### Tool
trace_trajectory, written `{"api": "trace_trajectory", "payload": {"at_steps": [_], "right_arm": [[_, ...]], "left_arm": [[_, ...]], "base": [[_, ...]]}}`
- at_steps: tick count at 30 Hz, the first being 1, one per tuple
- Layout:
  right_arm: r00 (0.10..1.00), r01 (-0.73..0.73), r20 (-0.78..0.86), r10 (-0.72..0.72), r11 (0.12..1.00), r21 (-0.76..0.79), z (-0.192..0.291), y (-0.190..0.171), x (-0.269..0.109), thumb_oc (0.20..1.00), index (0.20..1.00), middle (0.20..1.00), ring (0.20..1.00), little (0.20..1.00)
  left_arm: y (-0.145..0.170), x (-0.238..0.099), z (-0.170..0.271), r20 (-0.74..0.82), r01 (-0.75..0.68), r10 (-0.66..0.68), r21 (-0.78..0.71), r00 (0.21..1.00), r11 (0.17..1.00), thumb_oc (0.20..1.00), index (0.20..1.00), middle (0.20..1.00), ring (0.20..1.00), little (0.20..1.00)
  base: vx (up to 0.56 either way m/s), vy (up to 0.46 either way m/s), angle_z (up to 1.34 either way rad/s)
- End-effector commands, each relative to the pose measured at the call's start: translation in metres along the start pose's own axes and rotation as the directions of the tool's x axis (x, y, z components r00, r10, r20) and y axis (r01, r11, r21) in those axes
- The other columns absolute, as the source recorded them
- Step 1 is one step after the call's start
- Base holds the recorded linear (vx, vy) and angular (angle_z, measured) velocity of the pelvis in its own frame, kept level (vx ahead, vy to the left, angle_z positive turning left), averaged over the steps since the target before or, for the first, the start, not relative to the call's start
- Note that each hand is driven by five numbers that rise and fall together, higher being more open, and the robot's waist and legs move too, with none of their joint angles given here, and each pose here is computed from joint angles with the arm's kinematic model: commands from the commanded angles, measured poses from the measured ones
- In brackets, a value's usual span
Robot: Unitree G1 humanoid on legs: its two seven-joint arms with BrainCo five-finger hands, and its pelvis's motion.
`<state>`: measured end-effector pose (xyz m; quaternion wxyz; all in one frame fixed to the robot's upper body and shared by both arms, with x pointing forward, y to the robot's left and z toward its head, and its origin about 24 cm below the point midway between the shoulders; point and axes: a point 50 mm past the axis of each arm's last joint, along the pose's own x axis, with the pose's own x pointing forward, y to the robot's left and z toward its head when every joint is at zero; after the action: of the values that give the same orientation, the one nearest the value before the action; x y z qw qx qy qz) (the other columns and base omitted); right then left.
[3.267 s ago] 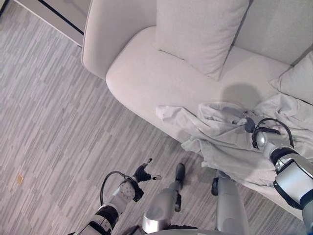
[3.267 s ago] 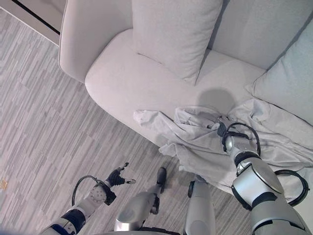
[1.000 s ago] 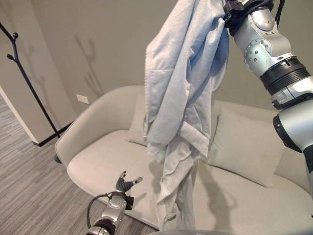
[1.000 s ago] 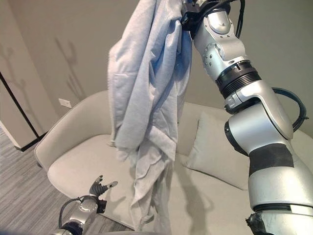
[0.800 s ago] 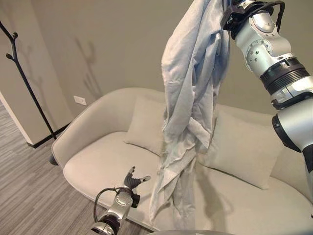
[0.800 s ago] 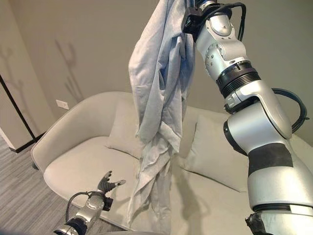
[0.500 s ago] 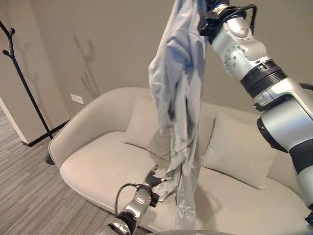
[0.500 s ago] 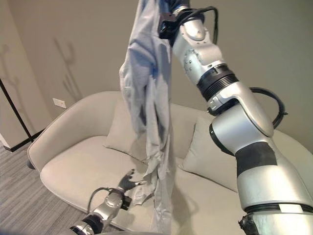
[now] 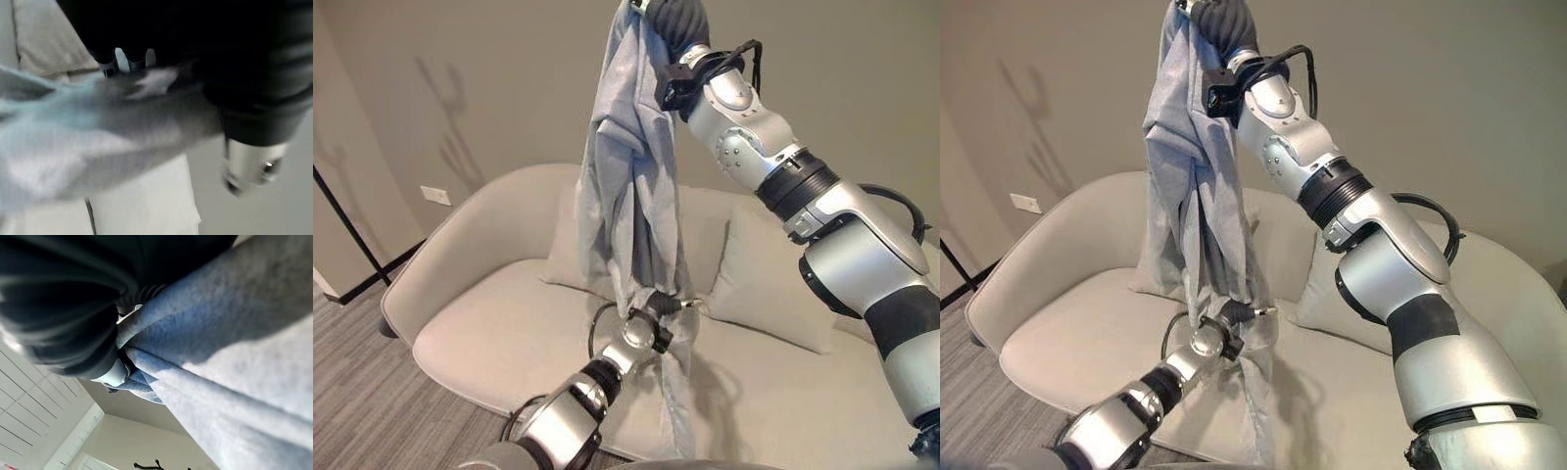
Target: Hang the clothes on the sofa on the clothes rack.
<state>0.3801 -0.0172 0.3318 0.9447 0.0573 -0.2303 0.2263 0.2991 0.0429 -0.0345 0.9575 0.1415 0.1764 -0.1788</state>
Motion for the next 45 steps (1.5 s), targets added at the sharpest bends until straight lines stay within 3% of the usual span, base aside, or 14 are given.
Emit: {"api": "trace_trajectory", "payload": {"at_steps": [1, 15, 21, 30, 32, 33, 35, 39, 45], "right_arm": [[0.989, 0.049, 0.143, -0.037, 0.996, -0.076, 0.050, -0.009, 0.015, 0.200, 0.200, 0.200, 0.200, 0.200], [0.968, 0.182, 0.191, -0.164, 0.980, -0.085, 0.065, -0.056, 0.007, 0.200, 0.200, 0.200, 0.200, 0.200], [0.954, 0.194, 0.240, -0.178, 0.980, -0.043, 0.063, -0.074, -0.017, 0.200, 0.200, 0.200, 0.200, 0.200], [0.944, 0.198, 0.240, -0.227, 0.970, 0.138, 0.015, -0.087, -0.090, 0.200, 0.200, 0.200, 0.200, 0.200], [0.952, 0.182, 0.209, -0.222, 0.964, 0.195, -0.008, -0.081, -0.123, 0.200, 0.200, 0.200, 0.200, 0.200], [0.952, 0.186, 0.206, -0.226, 0.963, 0.197, -0.009, -0.081, -0.125, 0.200, 0.200, 0.200, 0.200, 0.200], [0.972, 0.137, 0.156, -0.173, 0.966, 0.220, -0.031, -0.066, -0.155, 0.200, 0.200, 0.200, 0.200, 0.200], [0.991, 0.087, 0.074, -0.114, 0.950, 0.302, -0.054, -0.048, -0.173, 0.200, 0.200, 0.200, 0.200, 0.200], [0.986, 0.166, -0.054, -0.158, 0.886, 0.434, -0.089, -0.046, -0.198, 0.200, 0.200, 0.200, 0.200, 0.200]], "left_arm": [[-0.011, 0.011, 0.033, 0.076, 0.003, 0.003, -0.077, 0.997, 0.997, 0.200, 0.200, 0.200, 0.200, 0.200], [0.022, -0.011, -0.025, -0.051, -0.131, 0.125, -0.163, 0.991, 0.978, 0.200, 0.200, 0.200, 0.200, 0.200], [0.049, -0.029, -0.059, -0.133, -0.241, 0.223, -0.141, 0.966, 0.960, 0.200, 0.200, 0.200, 0.200, 0.200], [0.099, -0.050, -0.078, -0.158, -0.410, 0.401, -0.024, 0.902, 0.912, 0.200, 0.200, 0.200, 0.200, 0.200], [0.130, -0.062, -0.074, -0.098, -0.484, 0.488, 0.061, 0.867, 0.873, 0.200, 0.200, 0.200, 0.200, 0.200], [0.130, -0.063, -0.075, -0.100, -0.483, 0.487, 0.065, 0.868, 0.873, 0.200, 0.200, 0.200, 0.200, 0.200], [0.159, -0.073, -0.054, 0.028, -0.566, 0.567, 0.128, 0.823, 0.815, 0.200, 0.200, 0.200, 0.200, 0.200], [0.155, -0.079, -0.051, 0.068, -0.555, 0.551, 0.130, 0.832, 0.821, 0.200, 0.200, 0.200, 0.200, 0.200], [0.114, -0.073, -0.053, 0.060, -0.441, 0.439, 0.024, 0.896, 0.897, 0.200, 0.200, 0.200, 0.200, 0.200]], "base": [[0.00, 0.000, 0.00], [-0.01, 0.010, 0.00], [-0.05, 0.045, -0.04], [-0.09, 0.031, -0.08], [-0.07, -0.014, -0.20], [-0.12, -0.030, -0.31], [-0.23, -0.035, -0.27], [-0.18, -0.059, -0.74], [-0.05, -0.096, -0.29]]}}
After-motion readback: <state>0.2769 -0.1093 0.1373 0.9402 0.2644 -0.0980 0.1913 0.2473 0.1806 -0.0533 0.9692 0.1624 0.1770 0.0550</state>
